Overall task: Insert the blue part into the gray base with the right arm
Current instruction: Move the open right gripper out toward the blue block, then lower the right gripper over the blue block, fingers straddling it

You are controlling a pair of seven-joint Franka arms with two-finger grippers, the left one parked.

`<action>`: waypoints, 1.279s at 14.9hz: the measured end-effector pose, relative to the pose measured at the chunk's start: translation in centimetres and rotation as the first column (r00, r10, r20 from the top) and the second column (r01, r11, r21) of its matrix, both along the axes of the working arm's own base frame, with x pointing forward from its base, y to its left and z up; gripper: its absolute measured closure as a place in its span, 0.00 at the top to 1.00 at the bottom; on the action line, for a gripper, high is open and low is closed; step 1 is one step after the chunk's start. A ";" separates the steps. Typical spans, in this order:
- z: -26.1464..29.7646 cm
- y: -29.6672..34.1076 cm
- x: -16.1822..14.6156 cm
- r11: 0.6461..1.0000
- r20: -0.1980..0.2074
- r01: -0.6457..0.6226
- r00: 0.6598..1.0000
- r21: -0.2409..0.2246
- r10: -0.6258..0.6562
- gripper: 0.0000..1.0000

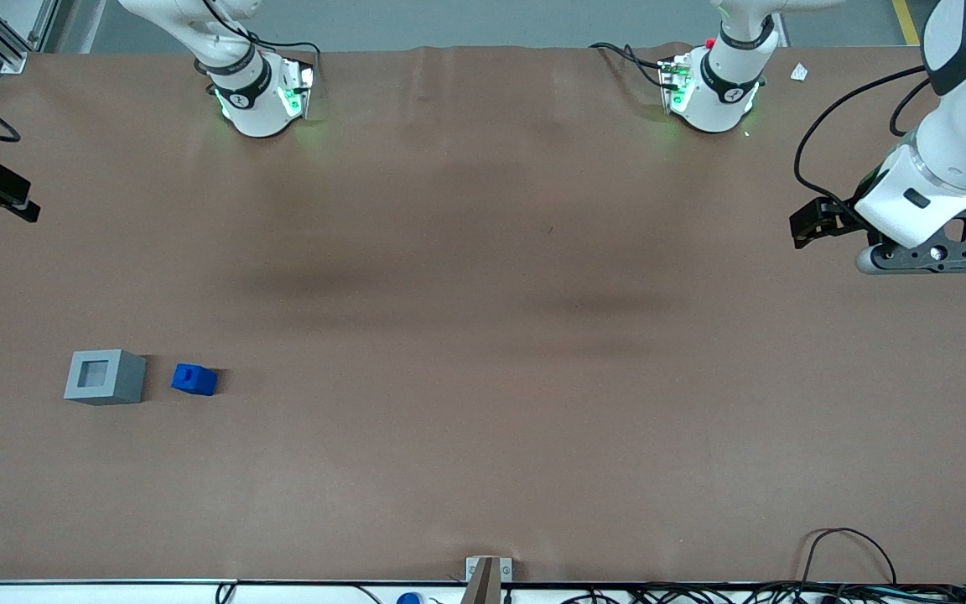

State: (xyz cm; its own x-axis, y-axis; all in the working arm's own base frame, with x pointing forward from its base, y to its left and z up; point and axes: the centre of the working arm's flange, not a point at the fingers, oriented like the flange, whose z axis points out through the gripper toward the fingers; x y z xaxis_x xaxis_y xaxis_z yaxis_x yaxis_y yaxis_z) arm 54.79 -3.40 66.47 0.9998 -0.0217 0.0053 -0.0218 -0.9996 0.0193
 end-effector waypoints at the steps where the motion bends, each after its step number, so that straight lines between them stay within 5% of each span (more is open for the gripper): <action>1: 0.0 0.0 0.0 1.000 0.000 0.000 1.000 0.000 0.000 1.00; 10: -1.2 -0.1 0.6 1.000 -0.025 0.001 1.000 0.002 -0.001 1.00; 19: -13.0 -0.1 4.2 1.000 -0.058 -0.006 0.998 0.006 0.006 1.00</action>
